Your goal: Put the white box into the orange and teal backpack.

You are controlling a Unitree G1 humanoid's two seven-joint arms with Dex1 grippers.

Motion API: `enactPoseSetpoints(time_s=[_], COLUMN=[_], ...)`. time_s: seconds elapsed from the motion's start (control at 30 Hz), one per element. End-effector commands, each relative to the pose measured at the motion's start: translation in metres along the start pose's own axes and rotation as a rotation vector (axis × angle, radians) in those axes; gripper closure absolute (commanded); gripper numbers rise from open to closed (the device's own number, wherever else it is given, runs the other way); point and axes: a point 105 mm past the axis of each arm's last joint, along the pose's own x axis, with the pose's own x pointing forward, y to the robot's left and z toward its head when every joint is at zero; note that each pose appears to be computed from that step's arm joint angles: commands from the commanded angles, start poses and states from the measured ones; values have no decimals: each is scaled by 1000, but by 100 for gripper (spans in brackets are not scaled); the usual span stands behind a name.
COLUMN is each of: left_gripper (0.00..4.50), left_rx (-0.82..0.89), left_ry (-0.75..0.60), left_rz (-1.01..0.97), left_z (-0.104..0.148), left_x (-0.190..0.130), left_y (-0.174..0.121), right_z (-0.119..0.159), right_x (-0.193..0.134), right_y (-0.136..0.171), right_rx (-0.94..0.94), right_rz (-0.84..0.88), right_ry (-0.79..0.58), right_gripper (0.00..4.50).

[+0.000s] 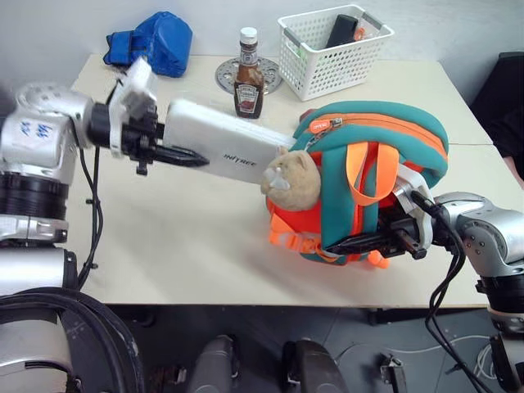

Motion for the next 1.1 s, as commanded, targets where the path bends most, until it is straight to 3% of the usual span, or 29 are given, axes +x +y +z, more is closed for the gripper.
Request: enactPoseSetpoints(time_s=[0.03, 0.57, 1.1], left_gripper=[312, 312, 312], left_rx=[58, 139, 121], left_ry=[-54, -256, -161], left_rz=[-22, -46, -94], left_z=[17, 97, 26], left_x=[5, -11, 62], left_y=[-6, 7, 4], right_z=[3, 3, 4], right_x=[2, 1, 2], right_y=[6, 4, 4], right_rx=[-31, -38, -38], right_rz=[16, 15, 23], right_ry=[11, 22, 22], right_gripper=[449, 449, 449])
